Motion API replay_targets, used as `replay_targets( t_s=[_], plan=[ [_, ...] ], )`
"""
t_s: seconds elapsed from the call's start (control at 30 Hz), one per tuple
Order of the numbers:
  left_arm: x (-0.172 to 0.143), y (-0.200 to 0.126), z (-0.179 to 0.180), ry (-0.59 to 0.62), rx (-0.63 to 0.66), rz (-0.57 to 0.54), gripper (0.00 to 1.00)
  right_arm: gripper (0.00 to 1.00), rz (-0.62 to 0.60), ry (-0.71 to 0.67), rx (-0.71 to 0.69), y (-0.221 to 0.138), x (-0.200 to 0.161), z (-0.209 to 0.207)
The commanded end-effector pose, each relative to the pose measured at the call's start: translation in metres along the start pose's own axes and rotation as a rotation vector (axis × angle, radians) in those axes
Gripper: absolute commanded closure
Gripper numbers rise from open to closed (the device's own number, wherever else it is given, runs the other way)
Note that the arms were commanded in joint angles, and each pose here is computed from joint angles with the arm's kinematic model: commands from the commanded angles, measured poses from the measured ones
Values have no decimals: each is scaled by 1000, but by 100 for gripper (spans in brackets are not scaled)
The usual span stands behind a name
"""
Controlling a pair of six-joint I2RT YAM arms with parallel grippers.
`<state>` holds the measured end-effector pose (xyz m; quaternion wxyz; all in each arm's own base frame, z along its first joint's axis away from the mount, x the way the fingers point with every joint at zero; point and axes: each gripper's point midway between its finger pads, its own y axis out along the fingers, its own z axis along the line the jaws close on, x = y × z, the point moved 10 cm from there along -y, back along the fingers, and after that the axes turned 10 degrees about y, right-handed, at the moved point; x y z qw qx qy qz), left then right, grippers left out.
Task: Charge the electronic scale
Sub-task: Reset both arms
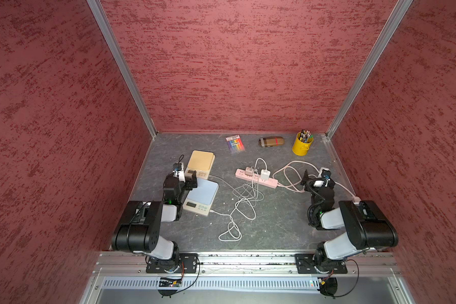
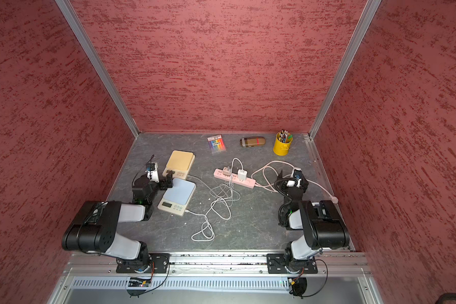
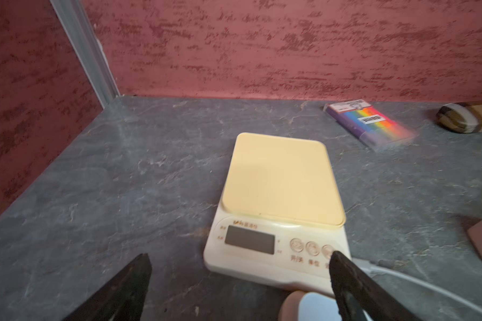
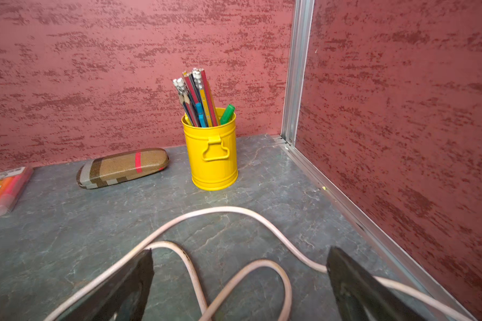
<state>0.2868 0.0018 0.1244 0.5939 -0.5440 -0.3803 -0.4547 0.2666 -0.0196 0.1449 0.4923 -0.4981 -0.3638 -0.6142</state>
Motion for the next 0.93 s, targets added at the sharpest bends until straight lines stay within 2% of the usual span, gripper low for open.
replay_targets(
  t_s=[0.0, 0.03, 0.33, 0.9],
  plan=[
    [16, 8, 8, -34, -25, -82, 0, 1, -45, 40, 32, 4, 9, 4],
    [17, 12, 9, -40, -30, -28, 0, 1, -51, 39, 31, 4, 10, 4],
    [19, 10, 1, -5, 15, -57, 0, 1, -52, 38, 32, 3, 10, 4],
    [20, 13, 4, -21, -12, -43, 0, 1, -52, 38, 31, 3, 10, 4]
  ],
)
